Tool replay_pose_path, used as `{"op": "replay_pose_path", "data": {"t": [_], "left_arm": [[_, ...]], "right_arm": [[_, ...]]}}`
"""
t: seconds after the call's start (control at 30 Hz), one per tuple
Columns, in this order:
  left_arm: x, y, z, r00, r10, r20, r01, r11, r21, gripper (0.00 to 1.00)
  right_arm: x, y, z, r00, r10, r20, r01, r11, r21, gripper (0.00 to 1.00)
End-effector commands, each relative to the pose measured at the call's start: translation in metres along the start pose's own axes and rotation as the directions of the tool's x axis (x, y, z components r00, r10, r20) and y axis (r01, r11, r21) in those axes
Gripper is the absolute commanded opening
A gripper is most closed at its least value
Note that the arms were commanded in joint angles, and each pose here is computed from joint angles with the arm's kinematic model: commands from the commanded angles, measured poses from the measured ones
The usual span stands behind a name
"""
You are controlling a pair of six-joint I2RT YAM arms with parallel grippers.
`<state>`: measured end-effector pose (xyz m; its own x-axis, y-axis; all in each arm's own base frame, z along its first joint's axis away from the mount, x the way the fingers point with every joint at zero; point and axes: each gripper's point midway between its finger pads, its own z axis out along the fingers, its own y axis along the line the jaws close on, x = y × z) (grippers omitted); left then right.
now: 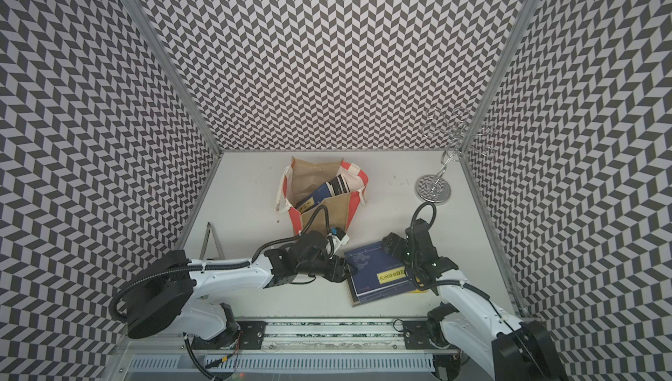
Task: Put the books into the canvas bag
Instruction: Pick up the book from the book.
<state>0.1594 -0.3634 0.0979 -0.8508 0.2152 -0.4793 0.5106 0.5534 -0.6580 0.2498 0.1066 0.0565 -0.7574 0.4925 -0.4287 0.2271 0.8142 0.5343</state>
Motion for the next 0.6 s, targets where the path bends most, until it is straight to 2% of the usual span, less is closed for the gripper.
{"op": "replay_pose_path", "data": {"t": [0.0,0.13,0.23,0.47,0.57], "left_arm": [[-0.027,-0.028,-0.002,0.996,0.039,0.075,-0.045,0.996,0.079,0.41],[-0.035,-0.037,-0.004,0.993,0.059,0.099,-0.069,0.992,0.103,0.37],[-0.041,-0.043,-0.005,0.991,0.074,0.110,-0.087,0.989,0.119,0.22],[-0.059,-0.041,-0.005,0.986,0.090,0.137,-0.106,0.988,0.114,0.01],[-0.068,-0.036,-0.005,0.984,0.092,0.150,-0.108,0.989,0.105,0.00]], "right_arm": [[0.024,-0.017,0.004,0.997,-0.003,-0.078,0.005,0.999,0.032,1.00],[0.025,-0.014,0.006,0.996,-0.010,-0.085,0.012,1.000,0.016,1.00],[0.024,-0.011,0.006,0.996,-0.016,-0.086,0.017,1.000,0.004,0.99],[0.017,-0.003,0.004,0.998,-0.027,-0.059,0.026,0.999,-0.024,1.00],[0.014,0.000,0.002,0.999,-0.029,-0.045,0.027,0.999,-0.040,1.00]]}}
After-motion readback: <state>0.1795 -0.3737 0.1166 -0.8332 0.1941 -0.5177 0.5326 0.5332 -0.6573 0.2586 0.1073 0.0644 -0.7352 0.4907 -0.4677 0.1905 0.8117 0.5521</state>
